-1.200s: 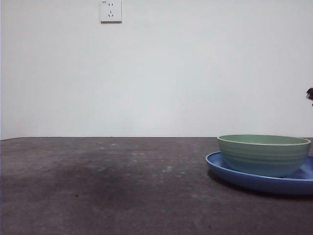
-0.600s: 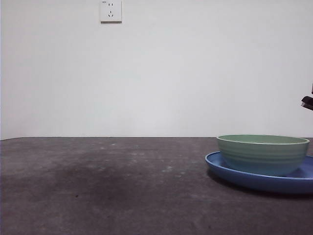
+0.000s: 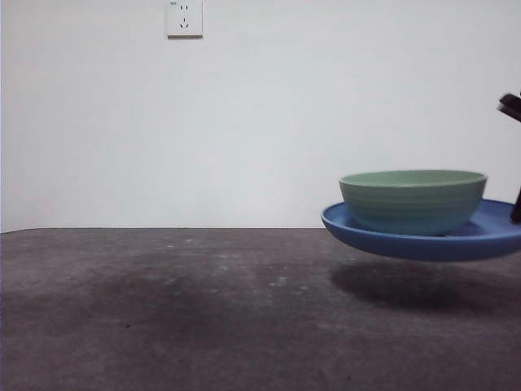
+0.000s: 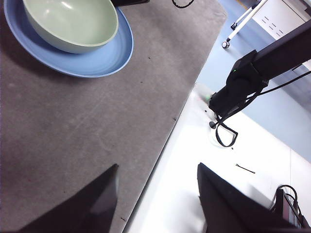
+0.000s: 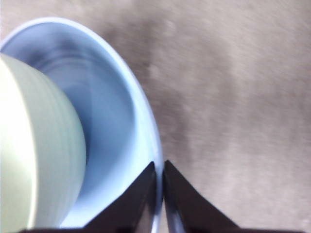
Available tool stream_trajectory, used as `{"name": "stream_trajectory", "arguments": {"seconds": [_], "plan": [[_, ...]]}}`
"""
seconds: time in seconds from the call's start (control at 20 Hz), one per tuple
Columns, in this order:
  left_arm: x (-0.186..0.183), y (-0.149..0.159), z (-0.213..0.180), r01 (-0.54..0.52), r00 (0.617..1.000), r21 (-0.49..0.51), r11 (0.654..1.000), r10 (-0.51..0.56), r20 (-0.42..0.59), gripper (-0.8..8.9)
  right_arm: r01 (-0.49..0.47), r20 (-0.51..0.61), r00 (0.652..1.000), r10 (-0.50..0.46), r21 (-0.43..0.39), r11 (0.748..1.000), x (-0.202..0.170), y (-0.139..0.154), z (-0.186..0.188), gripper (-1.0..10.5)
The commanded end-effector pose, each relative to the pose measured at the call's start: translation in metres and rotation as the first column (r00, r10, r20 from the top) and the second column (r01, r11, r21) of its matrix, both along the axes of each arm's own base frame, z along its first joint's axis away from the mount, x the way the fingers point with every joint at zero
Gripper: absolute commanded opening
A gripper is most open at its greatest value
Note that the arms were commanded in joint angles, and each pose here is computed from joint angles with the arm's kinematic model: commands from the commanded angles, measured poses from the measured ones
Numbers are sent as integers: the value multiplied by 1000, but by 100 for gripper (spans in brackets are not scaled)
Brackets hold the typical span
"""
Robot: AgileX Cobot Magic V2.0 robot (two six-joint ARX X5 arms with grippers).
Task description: Place the green bowl on the blue plate
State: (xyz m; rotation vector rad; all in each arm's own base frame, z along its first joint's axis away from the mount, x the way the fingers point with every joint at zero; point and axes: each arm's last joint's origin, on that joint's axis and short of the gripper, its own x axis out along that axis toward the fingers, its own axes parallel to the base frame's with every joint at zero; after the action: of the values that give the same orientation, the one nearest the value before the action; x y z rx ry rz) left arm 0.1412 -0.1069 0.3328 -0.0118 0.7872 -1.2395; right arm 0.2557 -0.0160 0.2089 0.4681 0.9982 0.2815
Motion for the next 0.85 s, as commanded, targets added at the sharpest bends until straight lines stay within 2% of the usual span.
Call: {"name": "stream_trajectory", "arguments": {"seconds": [0.05,0.45,0.65,0.85], "plan": [[1,-2,1,18,1000,-5,1000,-18,11,257,3,11,1000,-4,44,999,2,7,6,9],[1,-2,1,18,1000,-5,1000,-18,10,257,-116,70,992,109,104,988,10,69,15,9],[1,-2,1,17,1000,-5,1000,-17,10,257,-146,61,988,139,125,981,17,101,3,9],[1,-2,1,17,1000,-5,1000,-17,10,257,-181,34,983,179,104,978,29,131,-13,9]]}}
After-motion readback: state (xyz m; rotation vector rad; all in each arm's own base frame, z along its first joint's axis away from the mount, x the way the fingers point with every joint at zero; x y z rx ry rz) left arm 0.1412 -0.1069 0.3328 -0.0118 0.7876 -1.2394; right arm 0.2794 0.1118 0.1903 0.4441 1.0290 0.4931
